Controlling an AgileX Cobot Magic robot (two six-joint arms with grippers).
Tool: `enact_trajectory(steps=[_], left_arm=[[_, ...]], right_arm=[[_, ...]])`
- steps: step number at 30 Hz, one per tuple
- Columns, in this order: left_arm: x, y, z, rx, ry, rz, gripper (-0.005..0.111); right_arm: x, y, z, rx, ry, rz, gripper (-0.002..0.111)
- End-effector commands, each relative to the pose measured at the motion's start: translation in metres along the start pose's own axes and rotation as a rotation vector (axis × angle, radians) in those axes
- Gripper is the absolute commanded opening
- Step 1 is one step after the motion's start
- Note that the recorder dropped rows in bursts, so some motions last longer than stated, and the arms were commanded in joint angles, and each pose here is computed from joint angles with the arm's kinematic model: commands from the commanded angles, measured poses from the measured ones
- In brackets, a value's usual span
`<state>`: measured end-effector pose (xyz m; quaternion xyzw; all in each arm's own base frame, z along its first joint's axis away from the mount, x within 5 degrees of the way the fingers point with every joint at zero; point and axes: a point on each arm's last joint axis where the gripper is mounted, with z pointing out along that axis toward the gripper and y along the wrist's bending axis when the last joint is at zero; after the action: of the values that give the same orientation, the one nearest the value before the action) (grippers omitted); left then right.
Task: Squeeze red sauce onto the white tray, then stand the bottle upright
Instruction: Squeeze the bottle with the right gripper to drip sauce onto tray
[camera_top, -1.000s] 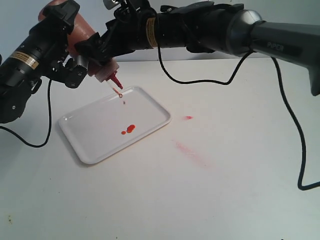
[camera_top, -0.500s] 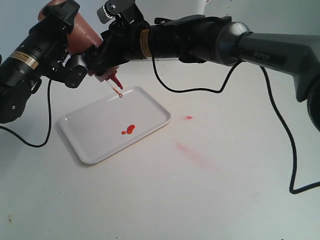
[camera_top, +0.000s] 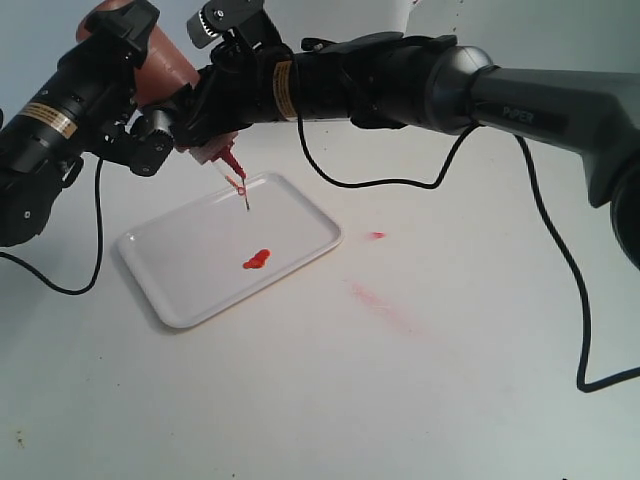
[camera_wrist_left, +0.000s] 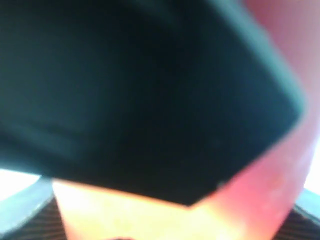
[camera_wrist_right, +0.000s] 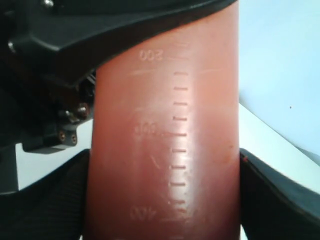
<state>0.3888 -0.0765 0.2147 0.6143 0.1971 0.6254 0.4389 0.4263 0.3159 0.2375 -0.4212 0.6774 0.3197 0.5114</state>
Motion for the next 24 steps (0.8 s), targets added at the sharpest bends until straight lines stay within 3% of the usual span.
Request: enact_trajectory(steps=[1, 11, 13, 15, 17, 20, 24], left_arm=[[0.007, 0.010, 0.001, -0.057, 0.052, -0.029, 0.000], [0.008, 0.010, 0.001, -0.052, 0.060, -0.034, 0.000], [0.008, 0.010, 0.001, -0.052, 0.060, -0.034, 0.000], [0.008, 0.010, 0.001, -0.052, 0.060, -0.034, 0.000], [0.008, 0.010, 0.001, -0.052, 0.060, -0.034, 0.000], [0.008, 0.010, 0.001, -0.052, 0.060, -0.034, 0.000], [0.008, 0.010, 0.001, -0.052, 0.060, -0.034, 0.000]], right_arm=[[-0.002, -0.006, -0.002, 0.061, -0.006, 0.030, 0.001], [-0.004, -0.005, -0.002, 0.048, -0.009, 0.029, 0.005], [-0.005, -0.004, -0.004, 0.039, -0.012, 0.019, 0.015], [-0.008, -0.004, -0.005, 0.039, -0.014, 0.009, 0.035], [-0.011, -0.004, -0.007, 0.043, -0.018, 0.016, 0.067], [-0.014, -0.003, -0.009, 0.048, -0.011, -0.004, 0.103], [-0.018, 0.002, -0.013, 0.008, 0.013, -0.079, 0.105]])
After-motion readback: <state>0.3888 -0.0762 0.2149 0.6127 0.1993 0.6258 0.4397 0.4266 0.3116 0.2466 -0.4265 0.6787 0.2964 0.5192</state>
